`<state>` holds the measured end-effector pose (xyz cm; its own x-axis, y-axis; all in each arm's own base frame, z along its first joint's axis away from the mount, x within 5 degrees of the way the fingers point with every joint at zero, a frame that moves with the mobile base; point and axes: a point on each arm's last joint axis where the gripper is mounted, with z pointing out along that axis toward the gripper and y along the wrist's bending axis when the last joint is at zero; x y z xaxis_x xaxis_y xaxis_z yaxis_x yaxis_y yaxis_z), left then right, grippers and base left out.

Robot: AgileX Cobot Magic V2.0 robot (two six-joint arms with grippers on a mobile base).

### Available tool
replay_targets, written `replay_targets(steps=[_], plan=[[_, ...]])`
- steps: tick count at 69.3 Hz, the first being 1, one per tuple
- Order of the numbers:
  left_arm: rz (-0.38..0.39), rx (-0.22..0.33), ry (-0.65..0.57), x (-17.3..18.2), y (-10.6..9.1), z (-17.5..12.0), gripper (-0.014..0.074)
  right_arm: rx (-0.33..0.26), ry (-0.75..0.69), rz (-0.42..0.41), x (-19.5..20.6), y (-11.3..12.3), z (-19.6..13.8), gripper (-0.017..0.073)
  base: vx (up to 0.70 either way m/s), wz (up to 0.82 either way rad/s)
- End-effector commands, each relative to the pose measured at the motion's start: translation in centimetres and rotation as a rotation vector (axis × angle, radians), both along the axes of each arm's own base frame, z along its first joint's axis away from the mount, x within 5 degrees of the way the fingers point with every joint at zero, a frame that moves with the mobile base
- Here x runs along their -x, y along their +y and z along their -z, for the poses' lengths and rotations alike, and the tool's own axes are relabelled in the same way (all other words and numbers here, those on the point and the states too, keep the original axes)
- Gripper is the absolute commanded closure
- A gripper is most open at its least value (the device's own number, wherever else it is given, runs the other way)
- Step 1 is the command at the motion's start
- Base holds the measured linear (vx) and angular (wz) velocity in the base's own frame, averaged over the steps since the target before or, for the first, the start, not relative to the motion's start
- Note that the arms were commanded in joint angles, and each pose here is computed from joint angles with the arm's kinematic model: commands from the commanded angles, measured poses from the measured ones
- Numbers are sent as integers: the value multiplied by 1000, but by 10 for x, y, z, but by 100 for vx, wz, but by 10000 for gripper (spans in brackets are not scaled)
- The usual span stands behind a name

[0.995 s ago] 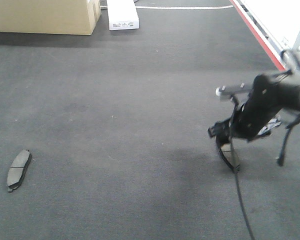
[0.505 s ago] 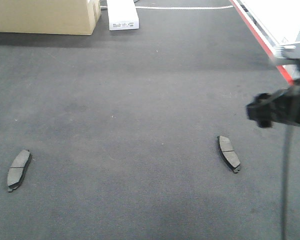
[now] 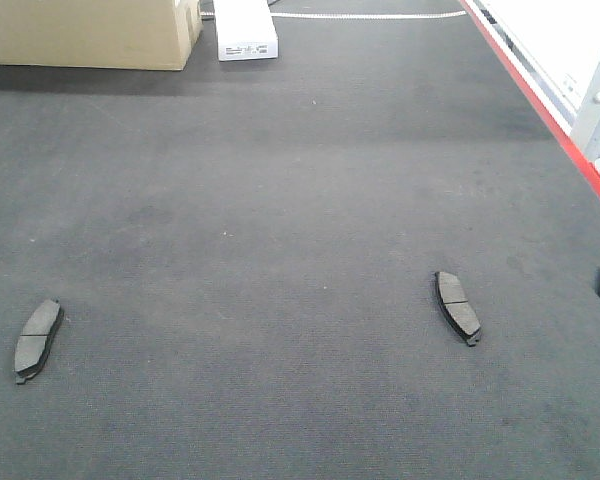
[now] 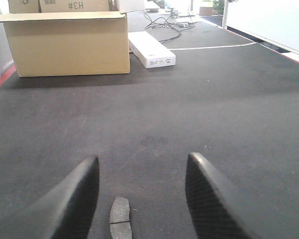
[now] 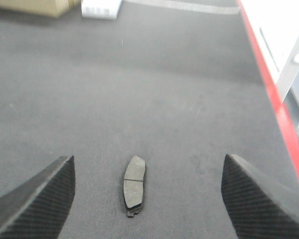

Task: Move and align brake pads A on conveyor
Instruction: 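Open the right gripper and raise it away from the pad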

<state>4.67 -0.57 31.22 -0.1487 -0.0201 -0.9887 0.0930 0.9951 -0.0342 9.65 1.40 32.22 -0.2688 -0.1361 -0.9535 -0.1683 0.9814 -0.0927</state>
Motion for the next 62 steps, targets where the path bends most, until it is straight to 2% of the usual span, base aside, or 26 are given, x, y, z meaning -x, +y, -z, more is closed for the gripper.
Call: replay_targets(steps=[1,9,13,62], plan=[[0,23,-93,0,0,-14,206,-25,-153,-2,17,-2,-10,-10,0,0],[0,23,-93,0,0,-14,206,-70,-229,-9,37,-5,-7,-10,0,0],[0,23,-93,0,0,-14,206,-75,-259,-10,43,-5,-6,-10,0,0],[0,23,-93,0,0,-14,206,-79,-289,-10,48,-6,-8,-10,0,0]])
